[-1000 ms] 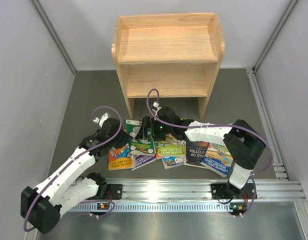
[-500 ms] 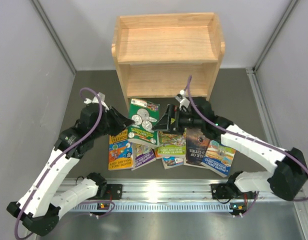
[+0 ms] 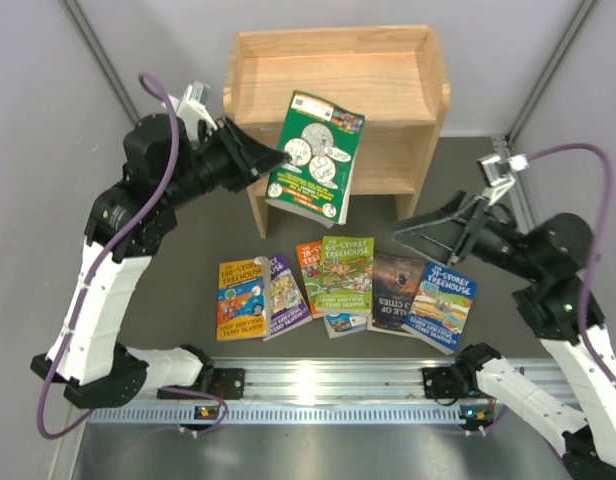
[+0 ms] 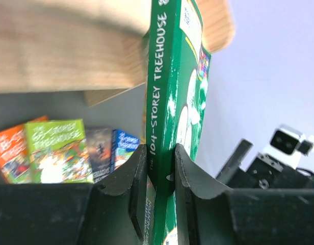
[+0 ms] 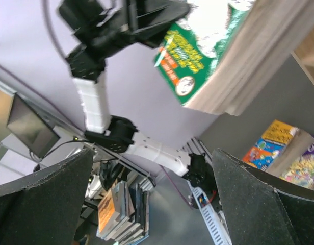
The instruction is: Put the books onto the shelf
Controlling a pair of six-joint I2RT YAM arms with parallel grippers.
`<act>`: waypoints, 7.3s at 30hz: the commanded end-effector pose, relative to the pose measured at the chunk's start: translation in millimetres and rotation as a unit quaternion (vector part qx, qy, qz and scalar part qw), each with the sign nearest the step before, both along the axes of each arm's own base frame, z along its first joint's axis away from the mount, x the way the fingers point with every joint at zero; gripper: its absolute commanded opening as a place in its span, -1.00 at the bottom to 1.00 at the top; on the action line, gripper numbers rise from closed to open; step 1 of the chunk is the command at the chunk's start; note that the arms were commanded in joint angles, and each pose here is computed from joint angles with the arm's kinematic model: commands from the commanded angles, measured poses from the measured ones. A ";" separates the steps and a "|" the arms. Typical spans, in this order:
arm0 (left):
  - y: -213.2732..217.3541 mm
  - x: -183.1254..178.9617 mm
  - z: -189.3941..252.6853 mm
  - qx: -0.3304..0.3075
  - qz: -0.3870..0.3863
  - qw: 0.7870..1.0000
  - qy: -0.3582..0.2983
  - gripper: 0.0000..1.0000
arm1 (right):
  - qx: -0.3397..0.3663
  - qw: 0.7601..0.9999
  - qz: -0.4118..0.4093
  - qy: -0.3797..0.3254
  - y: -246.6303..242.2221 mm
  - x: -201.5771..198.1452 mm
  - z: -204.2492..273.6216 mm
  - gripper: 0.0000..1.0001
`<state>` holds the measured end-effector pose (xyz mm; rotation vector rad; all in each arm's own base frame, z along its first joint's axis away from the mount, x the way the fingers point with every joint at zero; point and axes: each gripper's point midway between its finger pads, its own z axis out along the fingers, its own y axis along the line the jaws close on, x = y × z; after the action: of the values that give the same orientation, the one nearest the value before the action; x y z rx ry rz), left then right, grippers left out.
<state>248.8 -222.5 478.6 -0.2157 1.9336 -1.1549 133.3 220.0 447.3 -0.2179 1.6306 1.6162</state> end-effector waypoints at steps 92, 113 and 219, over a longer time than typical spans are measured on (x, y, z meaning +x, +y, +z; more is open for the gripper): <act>-77.8 -35.7 -332.2 0.253 -0.062 0.953 0.157 0.98 | -0.358 0.856 -0.134 0.347 -20.1 100.9 -350.5 0.88; -155.4 -56.8 -432.2 0.167 -0.221 0.913 0.299 0.98 | -0.377 0.823 -0.029 0.423 18.4 102.5 -428.0 -0.81; -108.3 87.8 205.0 -0.357 0.114 0.883 -0.283 -1.00 | -0.092 0.940 -0.302 0.132 -143.0 -41.3 -86.0 1.00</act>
<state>338.2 -374.5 618.6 -0.2220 1.2416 -1.3981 95.9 82.5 357.5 0.3816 1.8257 1.0491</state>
